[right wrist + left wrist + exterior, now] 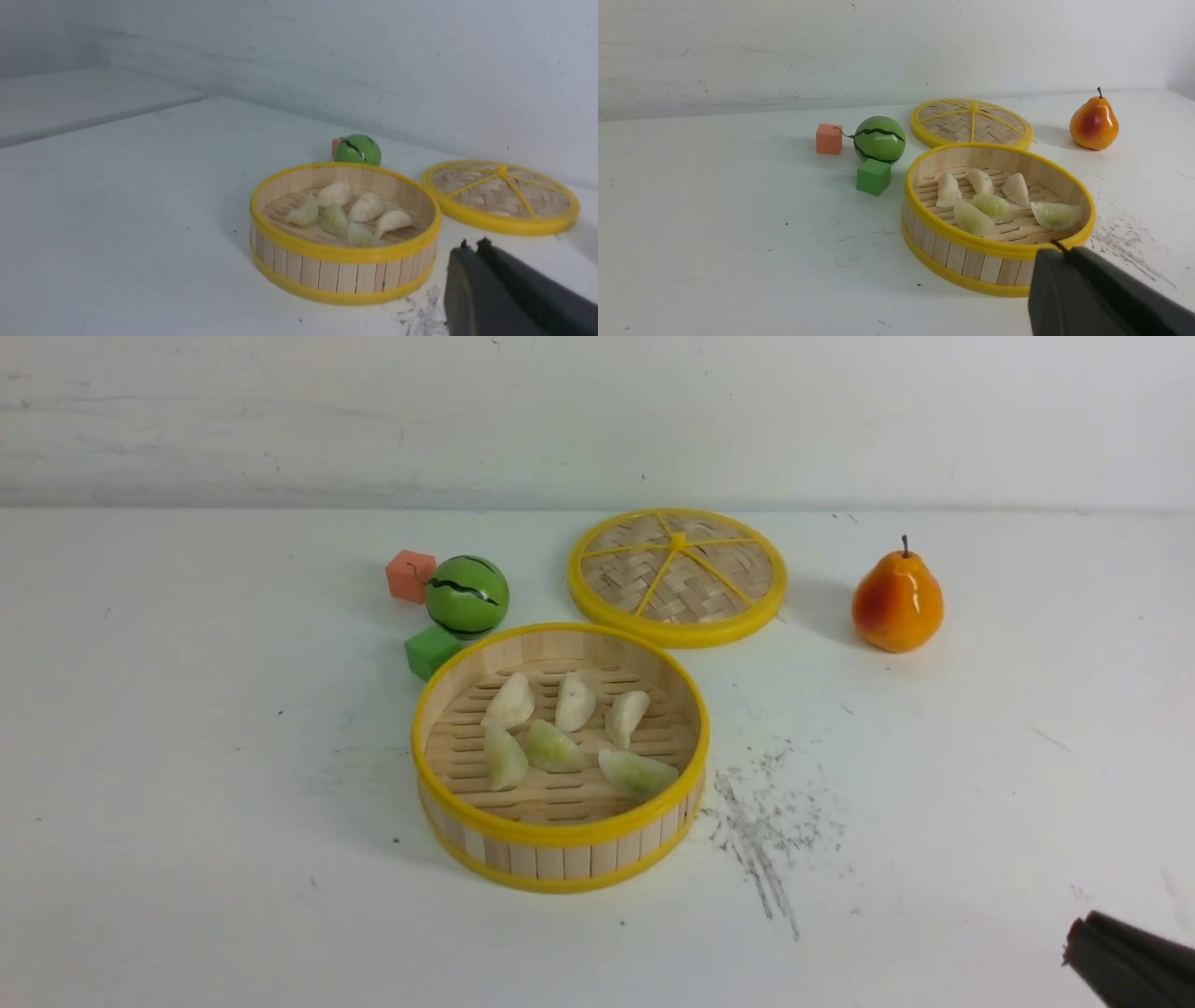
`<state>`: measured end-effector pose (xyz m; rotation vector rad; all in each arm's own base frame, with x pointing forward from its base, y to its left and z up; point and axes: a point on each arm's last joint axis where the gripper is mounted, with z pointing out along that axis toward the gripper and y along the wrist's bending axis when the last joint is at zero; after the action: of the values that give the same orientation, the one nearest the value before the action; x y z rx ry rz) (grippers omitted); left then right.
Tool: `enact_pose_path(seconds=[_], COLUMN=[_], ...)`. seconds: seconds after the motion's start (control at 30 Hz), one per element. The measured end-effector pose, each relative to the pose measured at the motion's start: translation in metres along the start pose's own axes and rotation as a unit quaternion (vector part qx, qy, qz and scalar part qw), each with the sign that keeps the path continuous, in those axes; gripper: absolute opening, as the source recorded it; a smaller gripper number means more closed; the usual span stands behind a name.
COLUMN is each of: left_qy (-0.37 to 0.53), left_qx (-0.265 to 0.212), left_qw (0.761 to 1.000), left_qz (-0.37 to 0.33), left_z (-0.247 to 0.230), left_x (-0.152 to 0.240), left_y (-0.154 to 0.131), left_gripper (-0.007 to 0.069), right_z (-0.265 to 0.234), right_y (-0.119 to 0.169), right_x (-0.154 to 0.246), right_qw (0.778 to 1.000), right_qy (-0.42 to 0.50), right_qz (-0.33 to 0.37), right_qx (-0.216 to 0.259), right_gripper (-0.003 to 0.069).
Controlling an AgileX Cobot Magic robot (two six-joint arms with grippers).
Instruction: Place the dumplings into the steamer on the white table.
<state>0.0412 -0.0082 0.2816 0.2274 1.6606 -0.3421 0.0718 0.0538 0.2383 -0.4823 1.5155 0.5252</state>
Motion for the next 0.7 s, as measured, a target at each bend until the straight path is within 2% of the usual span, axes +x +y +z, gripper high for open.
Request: enact_pose_path(seconds=[0.13,0.27,0.43,0.57,0.7], left_qy=[0.004,0.004,0.007,0.007,0.009], left_qx=[-0.001,-0.002,-0.003,-0.003,-0.004], left_qw=[1.0,1.0,1.0,1.0,1.0], left_qz=[0.0,0.0,0.0,0.0,0.0], left_z=[0.0,0.0,0.0,0.0,0.0], left_x=[0.001,0.001,0.001,0.001,0.002], left_y=[0.0,0.0,0.0,0.001,0.001], left_gripper=[-0.0014,-0.0014,-0.0014,-0.0013,-0.0011], right_z=[-0.004,-0.014,-0.032,-0.039,-0.043], right_y=[-0.002,-0.012,-0.025,-0.028,-0.032], right_x=[0.021,0.034,0.031,0.033,0.048], right_qw=[1.0,0.997,0.98,0.969,0.957], right_qy=[0.015,0.009,-0.036,-0.034,0.043], right_qz=[0.002,0.008,0.001,-0.004,0.016], right_qx=[0.008,0.07,0.195,0.246,0.287], right_gripper=[0.0001,0.0001,0.0005,0.0009,0.0012])
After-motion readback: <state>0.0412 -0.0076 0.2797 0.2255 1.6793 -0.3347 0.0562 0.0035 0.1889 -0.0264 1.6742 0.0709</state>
